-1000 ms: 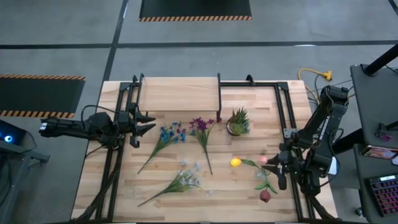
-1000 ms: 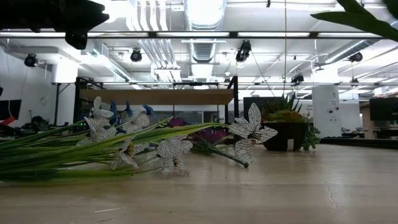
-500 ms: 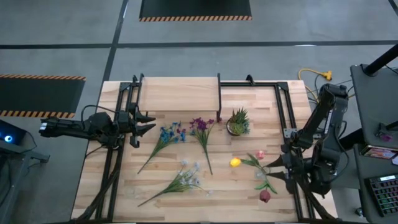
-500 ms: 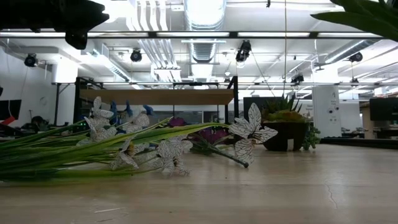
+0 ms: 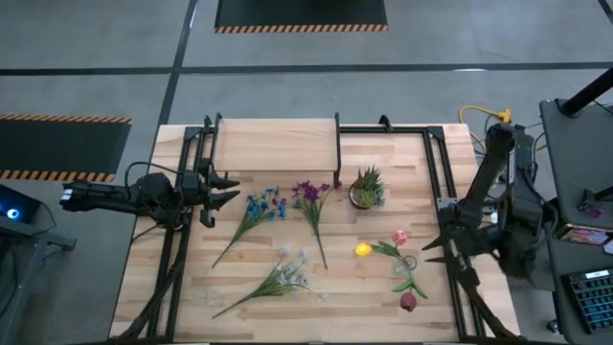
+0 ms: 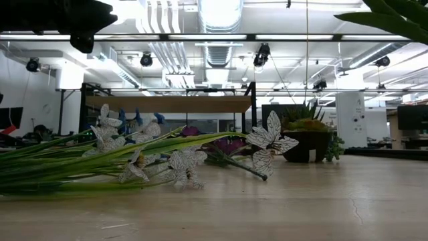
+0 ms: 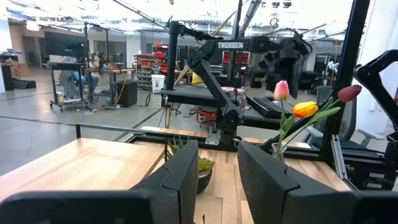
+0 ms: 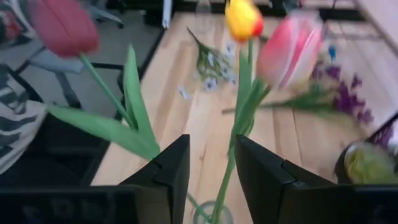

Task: Pick and place flowers into a vace then onto a shelf
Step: Put the blue flowers into the left transparent vase

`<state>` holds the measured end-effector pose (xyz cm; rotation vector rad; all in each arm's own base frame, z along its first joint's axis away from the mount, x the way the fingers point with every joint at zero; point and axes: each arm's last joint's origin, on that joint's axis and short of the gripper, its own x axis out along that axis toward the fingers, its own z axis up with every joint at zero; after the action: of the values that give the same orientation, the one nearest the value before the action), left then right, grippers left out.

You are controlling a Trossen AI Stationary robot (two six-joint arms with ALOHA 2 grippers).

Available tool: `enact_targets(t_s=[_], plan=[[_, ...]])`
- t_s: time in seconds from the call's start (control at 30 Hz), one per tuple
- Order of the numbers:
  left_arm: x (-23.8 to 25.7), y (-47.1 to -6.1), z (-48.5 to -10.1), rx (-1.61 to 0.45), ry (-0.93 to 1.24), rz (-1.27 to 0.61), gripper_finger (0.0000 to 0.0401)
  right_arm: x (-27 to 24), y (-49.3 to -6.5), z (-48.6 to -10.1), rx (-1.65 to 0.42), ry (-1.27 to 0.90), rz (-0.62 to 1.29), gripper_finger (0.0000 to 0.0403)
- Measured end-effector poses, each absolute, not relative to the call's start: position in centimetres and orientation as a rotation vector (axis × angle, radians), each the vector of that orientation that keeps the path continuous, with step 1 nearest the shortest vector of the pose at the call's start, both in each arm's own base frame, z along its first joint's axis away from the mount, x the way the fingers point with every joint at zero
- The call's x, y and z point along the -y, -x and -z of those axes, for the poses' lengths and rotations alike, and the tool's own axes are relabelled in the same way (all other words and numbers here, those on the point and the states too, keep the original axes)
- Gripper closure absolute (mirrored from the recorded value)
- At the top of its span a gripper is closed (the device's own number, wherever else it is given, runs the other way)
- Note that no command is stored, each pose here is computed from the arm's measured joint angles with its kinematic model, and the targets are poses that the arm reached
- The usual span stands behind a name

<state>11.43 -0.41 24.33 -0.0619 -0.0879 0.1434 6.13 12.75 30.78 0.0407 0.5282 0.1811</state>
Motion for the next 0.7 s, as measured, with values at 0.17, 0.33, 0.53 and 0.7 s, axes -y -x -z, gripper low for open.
enact_targets(t_s=[0.17,0.33,0.53,0.7], plan=[[0.4,-11.4,-24.3,0.088,0.062,-0.144,0.0304,-10.7,-5.7,-33.0,-0.371,0.006,-0.161,0.0298],[0.4,-11.4,-24.3,0.088,0.062,-0.144,0.0304,-9.4,-5.5,-34.4,-0.238,0.041,-0.172,0.0314],[0.4,-11.4,-24.3,0.088,0.062,-0.144,0.0304,-9.0,-5.2,-36.4,-0.021,0.101,-0.341,0.0337],[0.4,-11.4,-24.3,0.088,0.061,-0.144,0.0304,-8.5,-5.1,-37.5,0.109,0.125,-0.475,0.0349]])
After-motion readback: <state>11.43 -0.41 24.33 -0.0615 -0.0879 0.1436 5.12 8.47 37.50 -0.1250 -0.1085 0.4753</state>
